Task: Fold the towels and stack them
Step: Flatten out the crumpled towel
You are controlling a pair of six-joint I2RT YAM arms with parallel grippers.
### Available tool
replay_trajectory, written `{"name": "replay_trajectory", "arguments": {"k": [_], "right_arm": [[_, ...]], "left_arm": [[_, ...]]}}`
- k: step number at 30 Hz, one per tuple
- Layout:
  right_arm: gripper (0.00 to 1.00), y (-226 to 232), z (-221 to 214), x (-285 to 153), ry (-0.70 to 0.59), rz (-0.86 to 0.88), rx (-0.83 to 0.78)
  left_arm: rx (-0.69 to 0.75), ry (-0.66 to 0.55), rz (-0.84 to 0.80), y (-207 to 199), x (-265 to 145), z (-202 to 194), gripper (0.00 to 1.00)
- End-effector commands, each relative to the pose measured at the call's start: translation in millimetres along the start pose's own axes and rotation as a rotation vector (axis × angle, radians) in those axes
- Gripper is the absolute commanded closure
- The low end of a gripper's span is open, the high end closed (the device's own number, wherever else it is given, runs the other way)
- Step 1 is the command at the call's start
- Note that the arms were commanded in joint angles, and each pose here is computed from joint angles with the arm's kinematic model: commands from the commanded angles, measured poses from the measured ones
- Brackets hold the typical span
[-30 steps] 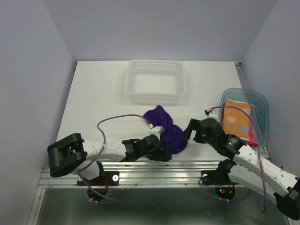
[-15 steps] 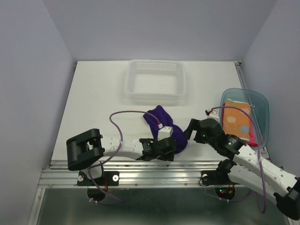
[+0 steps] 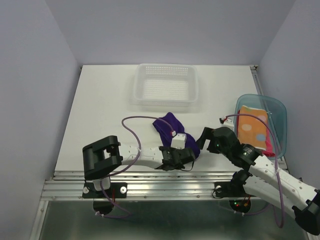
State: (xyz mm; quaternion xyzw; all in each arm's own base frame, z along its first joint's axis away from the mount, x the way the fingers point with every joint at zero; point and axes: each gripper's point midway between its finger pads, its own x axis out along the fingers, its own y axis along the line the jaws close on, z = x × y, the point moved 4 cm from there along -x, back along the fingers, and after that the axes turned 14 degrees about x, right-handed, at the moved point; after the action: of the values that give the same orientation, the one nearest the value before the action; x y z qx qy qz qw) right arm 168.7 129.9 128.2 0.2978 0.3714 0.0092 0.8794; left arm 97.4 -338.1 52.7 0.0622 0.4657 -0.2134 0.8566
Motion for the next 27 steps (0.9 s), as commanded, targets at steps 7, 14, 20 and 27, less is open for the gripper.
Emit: {"name": "replay_trajectory", "arguments": {"k": [7,14,20,27], "right_arm": [[0.0,22.6,-12.1,-6.1,0.075,0.217,-0.103],[0.0,38.0,-23.8,4.6,0.155,0.297,-0.186],[0.0,54.2,-29.0,10.2,0.145,0.325,-0.256],[0.0,85.2,-48.9,12.1,0.145,0.395,-0.288]], "left_arm": [[-0.022,-0.163,0.157,39.7,-49.5,40.1,1.0],[-0.122,-0.392,0.038,65.0,-109.5,117.2,1.0],[-0.184,-0.493,-0.031,89.8,-133.9,148.8,1.0],[-0.217,-0.504,-0.048,93.8,-137.9,160.0,1.0]]}}
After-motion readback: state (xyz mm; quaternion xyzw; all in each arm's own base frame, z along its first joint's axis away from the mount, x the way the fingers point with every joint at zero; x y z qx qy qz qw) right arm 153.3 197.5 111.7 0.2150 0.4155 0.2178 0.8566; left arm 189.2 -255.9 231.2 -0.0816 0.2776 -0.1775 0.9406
